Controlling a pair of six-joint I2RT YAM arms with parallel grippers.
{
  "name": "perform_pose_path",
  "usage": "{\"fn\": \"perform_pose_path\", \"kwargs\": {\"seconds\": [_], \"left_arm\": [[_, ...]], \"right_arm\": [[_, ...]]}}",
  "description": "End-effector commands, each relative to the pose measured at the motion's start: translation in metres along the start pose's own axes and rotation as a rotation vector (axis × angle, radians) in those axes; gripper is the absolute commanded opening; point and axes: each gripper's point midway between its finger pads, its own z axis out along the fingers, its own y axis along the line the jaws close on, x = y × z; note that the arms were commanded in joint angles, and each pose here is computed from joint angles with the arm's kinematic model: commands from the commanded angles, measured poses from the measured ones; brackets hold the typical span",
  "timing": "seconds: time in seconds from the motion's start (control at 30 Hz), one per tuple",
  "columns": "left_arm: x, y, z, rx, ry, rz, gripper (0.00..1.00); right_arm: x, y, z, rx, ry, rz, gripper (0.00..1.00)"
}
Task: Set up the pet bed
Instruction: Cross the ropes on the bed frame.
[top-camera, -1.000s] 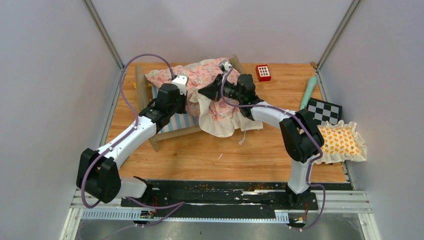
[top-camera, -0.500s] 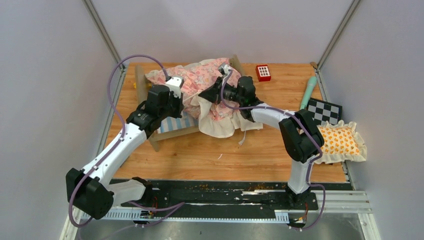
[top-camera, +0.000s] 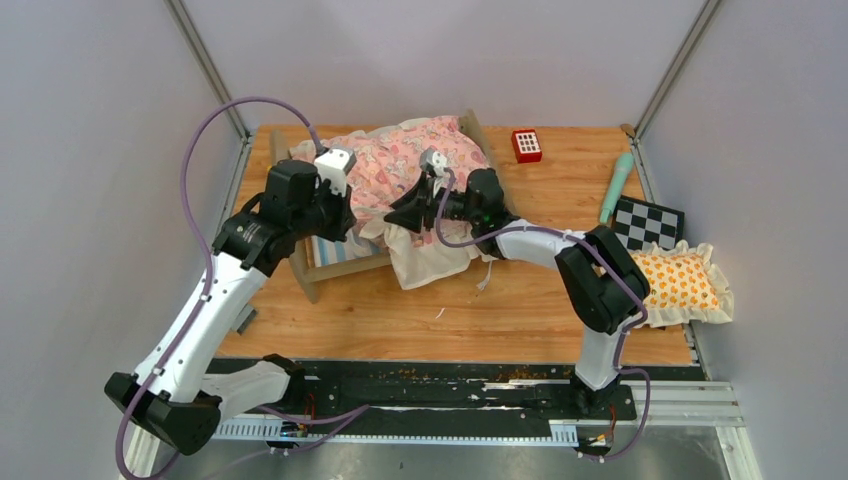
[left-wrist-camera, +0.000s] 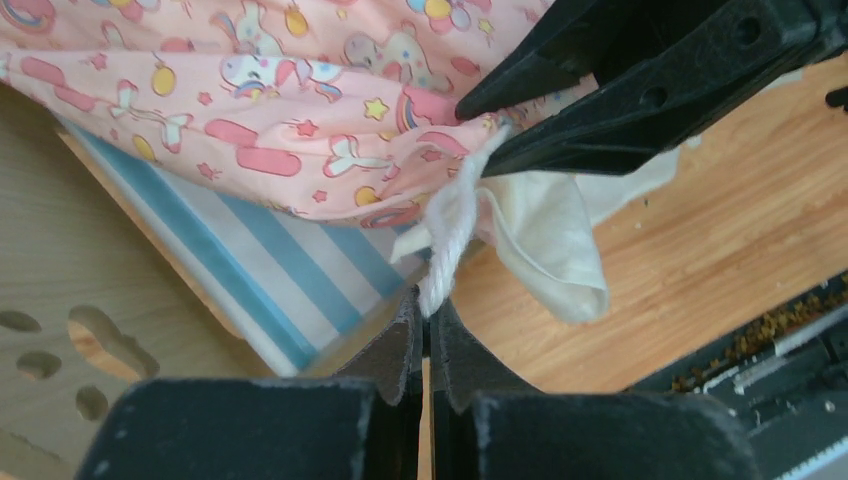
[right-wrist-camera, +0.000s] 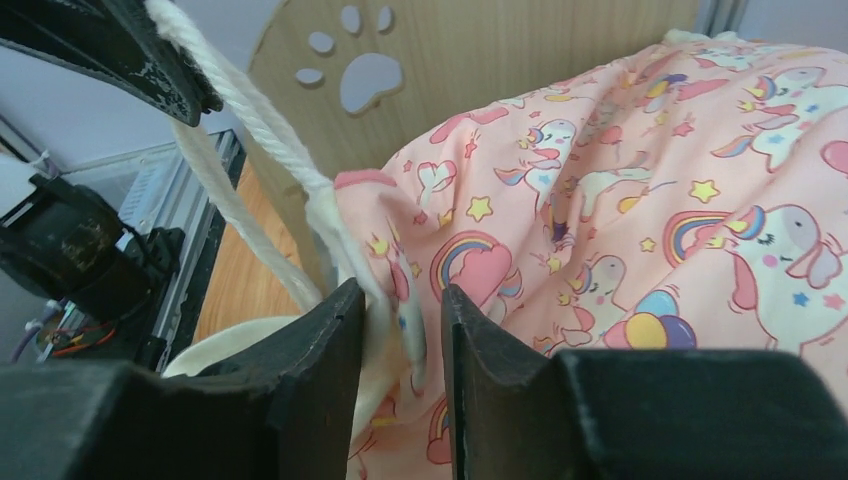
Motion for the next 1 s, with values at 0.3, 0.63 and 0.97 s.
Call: {"fn": "perform_pose_path", "kwargs": {"seconds": [0.3,0.63,0.97], "left_arm": [[0.074,-0.018,-0.048,0.087,0.149,-0.095,0.05],[0.111,-0.021,-0.089,0.078,0.152,-0.163,0.63],[0.093,0.030,-0.113,-0.232,-0.005,-0.231,0.67]], "right_arm": [[-0.054,0.066,-0.024,-0.058,-0.097,-0.269,0.44],[-0.039,0.091,-0.028,0.029,-0.053,-0.207,0.46],[-0.007,0.139,-0.013,0.032,0.034,-0.119,0.42]]}}
